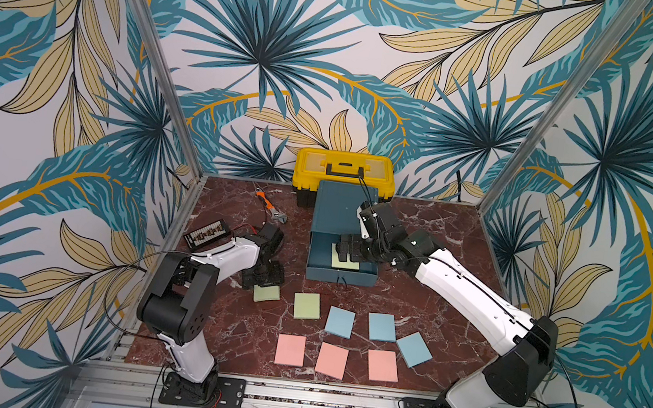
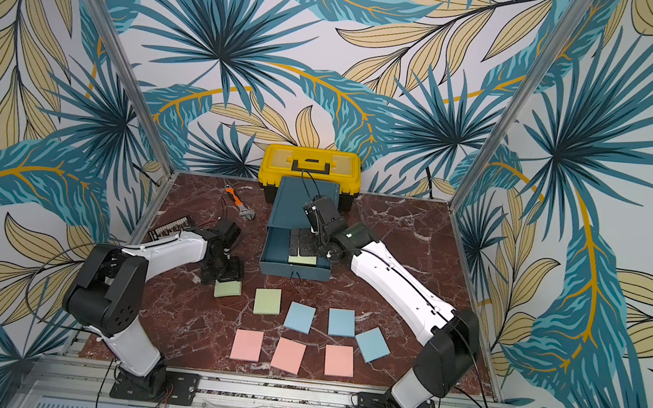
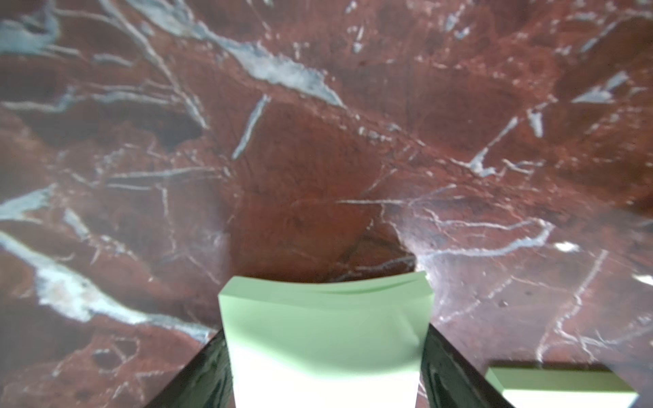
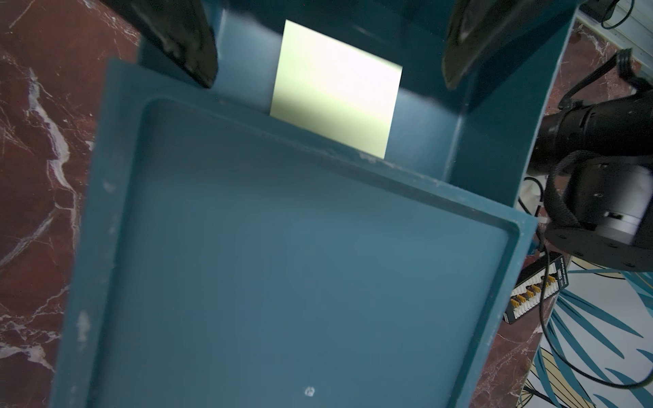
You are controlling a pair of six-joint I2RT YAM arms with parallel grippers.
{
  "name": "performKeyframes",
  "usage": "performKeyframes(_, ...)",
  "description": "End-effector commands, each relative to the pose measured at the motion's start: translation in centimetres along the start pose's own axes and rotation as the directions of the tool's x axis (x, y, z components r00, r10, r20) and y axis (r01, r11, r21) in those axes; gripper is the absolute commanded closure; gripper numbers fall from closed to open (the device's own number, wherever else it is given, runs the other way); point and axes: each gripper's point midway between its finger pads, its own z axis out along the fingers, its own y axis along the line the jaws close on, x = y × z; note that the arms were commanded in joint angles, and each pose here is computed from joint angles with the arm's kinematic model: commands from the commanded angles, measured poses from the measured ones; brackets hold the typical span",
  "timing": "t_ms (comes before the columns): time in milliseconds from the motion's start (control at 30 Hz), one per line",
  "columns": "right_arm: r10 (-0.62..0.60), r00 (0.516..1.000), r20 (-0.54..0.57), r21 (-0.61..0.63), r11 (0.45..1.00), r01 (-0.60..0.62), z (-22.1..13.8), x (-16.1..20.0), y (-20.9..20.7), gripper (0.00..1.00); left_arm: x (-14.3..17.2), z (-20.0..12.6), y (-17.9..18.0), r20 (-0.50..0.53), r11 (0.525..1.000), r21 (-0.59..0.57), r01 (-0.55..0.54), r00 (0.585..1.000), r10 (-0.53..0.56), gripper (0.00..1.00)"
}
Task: Please put the sticky notes in the drawer by color
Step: Pick up the sticky notes from the center of the board, then place the sticky notes in the drawer.
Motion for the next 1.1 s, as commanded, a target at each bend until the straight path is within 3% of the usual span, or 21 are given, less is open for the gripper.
performKeyframes(0, 0.002, 1.000, 0.020, 0.013, 1.000, -0.002, -0.5, 0.0, -0.3, 0.01, -0.1, -2.1, -0.2, 0.022, 1.000, 0.026, 0.016, 1.000, -0.017, 0.20)
performKeyframes(233, 0.002, 1.000, 0.023, 0.018, 1.000, -0.003, -0.4, 0.0, -0.3, 0.01, -1.2, -6.3, -0.6, 0.094, 0.997, 0.068, 0.042, 0.994, -0.048, 0.20)
performKeyframes(533, -0.013, 0.995, 0.099, 0.019, 1.000, 0.011, -2.7, -1.6, -0.5, 0.01, -3.0, -15.3, -2.1, 0.232, 0.986, 0.167, 0.013, 0.971, -0.052, 0.20)
performKeyframes(800, -0.007, 0.956, 0.292, 0.022, 1.000, 0.000, -7.3, -4.8, -1.2, 0.02, -4.3, -23.5, -4.3, 0.342, 0.961, 0.272, -0.054, 0.939, -0.044, 0.20)
performKeyframes(1067, 0.102, 0.875, 0.473, 0.120, 0.976, -0.179, -9.8, -3.2, -6.6, 0.02, -4.1, -26.9, -9.1, 0.405, 0.908, 0.359, -0.215, 0.913, 0.056, 0.20)
